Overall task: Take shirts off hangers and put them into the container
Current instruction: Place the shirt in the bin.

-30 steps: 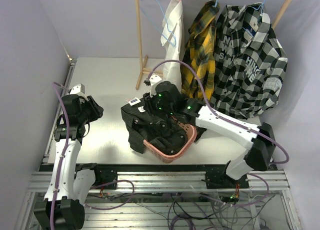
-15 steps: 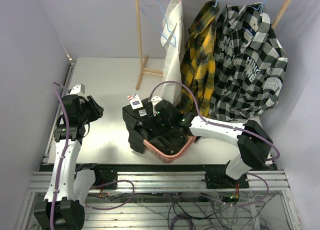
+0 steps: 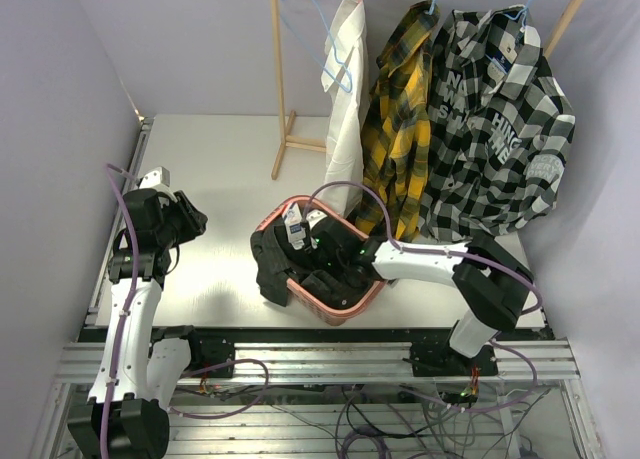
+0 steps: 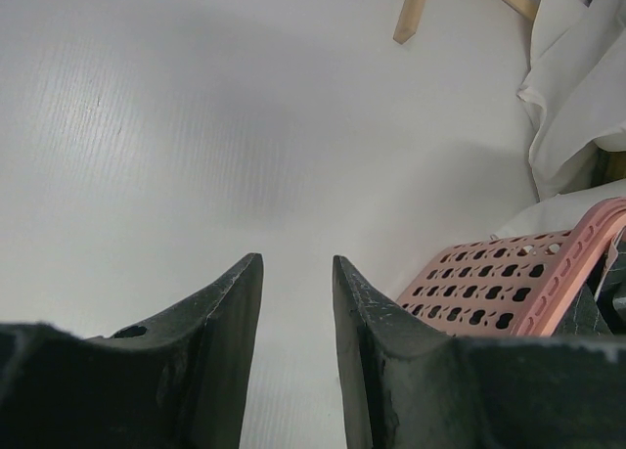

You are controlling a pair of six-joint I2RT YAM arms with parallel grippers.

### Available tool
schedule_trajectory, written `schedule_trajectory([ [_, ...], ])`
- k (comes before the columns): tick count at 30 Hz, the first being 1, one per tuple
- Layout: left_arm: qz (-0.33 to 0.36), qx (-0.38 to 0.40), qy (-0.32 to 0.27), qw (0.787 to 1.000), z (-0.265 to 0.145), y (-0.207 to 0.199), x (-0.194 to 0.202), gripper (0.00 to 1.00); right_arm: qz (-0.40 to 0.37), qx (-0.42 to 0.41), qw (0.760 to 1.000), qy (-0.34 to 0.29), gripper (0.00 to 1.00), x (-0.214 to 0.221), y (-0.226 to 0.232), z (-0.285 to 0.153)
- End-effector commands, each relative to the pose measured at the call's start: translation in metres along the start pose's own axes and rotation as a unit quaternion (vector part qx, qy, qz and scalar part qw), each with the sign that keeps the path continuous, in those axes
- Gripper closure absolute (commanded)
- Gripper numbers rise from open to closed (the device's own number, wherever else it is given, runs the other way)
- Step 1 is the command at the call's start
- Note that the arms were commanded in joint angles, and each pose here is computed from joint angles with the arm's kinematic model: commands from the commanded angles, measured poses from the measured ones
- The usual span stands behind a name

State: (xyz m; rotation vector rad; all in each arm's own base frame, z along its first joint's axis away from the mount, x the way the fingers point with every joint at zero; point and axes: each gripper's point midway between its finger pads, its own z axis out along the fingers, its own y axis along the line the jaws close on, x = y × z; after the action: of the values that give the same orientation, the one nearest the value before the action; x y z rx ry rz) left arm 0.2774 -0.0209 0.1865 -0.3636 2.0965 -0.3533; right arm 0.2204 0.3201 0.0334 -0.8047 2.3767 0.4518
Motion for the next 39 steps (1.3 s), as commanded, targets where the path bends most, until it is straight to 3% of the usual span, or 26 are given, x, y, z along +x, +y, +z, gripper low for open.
schedule_trajectory([
  [1, 0.008, 0.016, -0.005, 1.0, -0.001, -0.006, -0.001, 0.54, 0.002, 0.015, 1.0, 0.026, 0.66, 0.008, -0.003, 0.006],
  [6, 0.008, 0.017, -0.007, 1.0, -0.001, -0.007, -0.002, 0.54, -0.002, 0.021, 1.0, 0.002, 0.58, -0.019, -0.001, -0.013],
  [10, 0.009, 0.017, -0.008, 1.0, -0.002, -0.007, -0.003, 0.54, -0.006, 0.013, 0.998, -0.058, 0.4, -0.072, 0.008, -0.05],
  [12, 0.009, 0.018, -0.009, 1.0, -0.002, -0.007, -0.003, 0.54, -0.012, 0.009, 0.996, -0.085, 0.37, -0.094, 0.014, -0.07],
  [20, 0.009, 0.017, -0.012, 1.0, -0.003, -0.007, -0.004, 0.54, -0.079, -0.01, 0.986, -0.147, 0.37, -0.147, 0.074, -0.123],
  [28, 0.01, 0.016, -0.012, 1.0, -0.003, -0.007, -0.004, 0.54, -0.139, 0.059, 0.982, -0.115, 0.37, -0.134, 0.096, -0.102],
  [39, 0.01, 0.017, -0.011, 1.0, -0.003, -0.007, -0.003, 0.54, -0.16, 0.046, 0.981, -0.096, 0.45, -0.125, 0.11, -0.085],
])
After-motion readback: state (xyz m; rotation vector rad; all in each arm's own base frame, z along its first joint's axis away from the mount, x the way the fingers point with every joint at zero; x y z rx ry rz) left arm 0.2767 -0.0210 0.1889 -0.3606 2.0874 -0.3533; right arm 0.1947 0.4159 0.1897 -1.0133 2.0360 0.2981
